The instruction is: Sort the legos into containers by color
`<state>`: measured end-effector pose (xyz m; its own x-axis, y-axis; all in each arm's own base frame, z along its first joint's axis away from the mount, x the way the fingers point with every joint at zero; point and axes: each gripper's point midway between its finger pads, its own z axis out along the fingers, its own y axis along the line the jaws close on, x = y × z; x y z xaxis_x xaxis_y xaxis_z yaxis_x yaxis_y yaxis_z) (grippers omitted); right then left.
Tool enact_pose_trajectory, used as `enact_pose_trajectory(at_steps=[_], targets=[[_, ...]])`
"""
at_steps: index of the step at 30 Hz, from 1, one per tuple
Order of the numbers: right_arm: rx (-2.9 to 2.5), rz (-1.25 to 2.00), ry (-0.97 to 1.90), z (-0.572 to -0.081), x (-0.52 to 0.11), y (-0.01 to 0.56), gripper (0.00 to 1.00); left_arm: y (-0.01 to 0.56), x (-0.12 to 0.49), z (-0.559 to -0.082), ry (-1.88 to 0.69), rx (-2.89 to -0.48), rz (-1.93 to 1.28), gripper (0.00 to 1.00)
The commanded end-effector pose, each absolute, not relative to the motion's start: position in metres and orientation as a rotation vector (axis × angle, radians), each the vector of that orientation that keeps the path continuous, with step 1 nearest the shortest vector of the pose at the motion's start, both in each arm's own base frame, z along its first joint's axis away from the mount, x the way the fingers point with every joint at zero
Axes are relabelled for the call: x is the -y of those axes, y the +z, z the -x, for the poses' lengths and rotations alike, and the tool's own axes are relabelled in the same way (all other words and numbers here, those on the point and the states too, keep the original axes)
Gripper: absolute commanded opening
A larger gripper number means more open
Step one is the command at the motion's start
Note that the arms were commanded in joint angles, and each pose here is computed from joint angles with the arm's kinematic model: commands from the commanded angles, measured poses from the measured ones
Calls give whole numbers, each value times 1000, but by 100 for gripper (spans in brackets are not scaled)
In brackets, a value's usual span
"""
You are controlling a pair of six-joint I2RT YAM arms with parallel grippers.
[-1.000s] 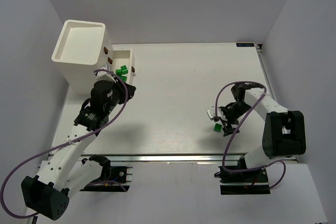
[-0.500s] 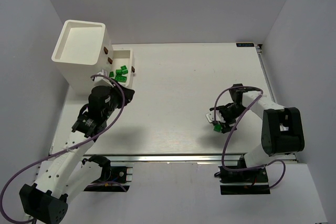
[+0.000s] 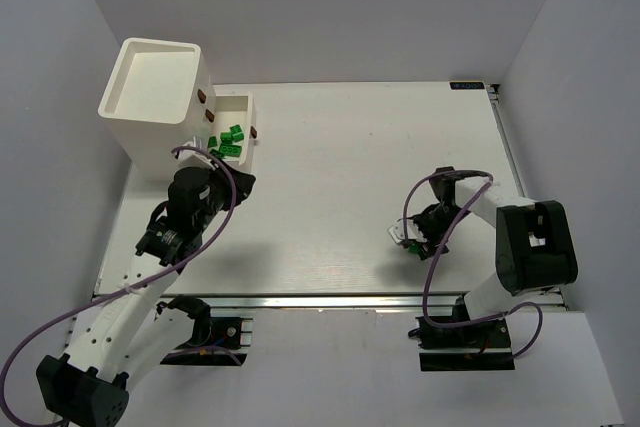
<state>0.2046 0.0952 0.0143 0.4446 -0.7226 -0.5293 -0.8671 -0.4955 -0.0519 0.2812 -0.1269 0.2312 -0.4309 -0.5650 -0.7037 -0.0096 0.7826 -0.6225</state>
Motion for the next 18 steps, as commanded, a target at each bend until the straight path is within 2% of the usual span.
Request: enact_pose_trajectory(at_steps=[1, 6, 7, 10, 13, 18], targets=[[-1107, 2486, 563, -209, -101, 11, 66, 235, 121, -280, -656, -1910, 454, 41], [-1102, 2481, 498, -218, -105, 8, 43, 237, 118, -280, -645, -1902, 463, 41], [-1102, 2478, 493, -221, -106, 10, 36, 237, 118, -279, -642, -1904, 464, 41], [-1127, 2448, 518, -223, -111, 15, 24, 237, 117, -279, -634, -1905, 467, 41], [-1172, 2303, 554, -241, -133, 41, 18, 241, 115, -279, -627, -1896, 469, 41], [-1282, 1911, 659, -310, -209, 118, 13, 265, 104, -279, -597, -1829, 483, 40]])
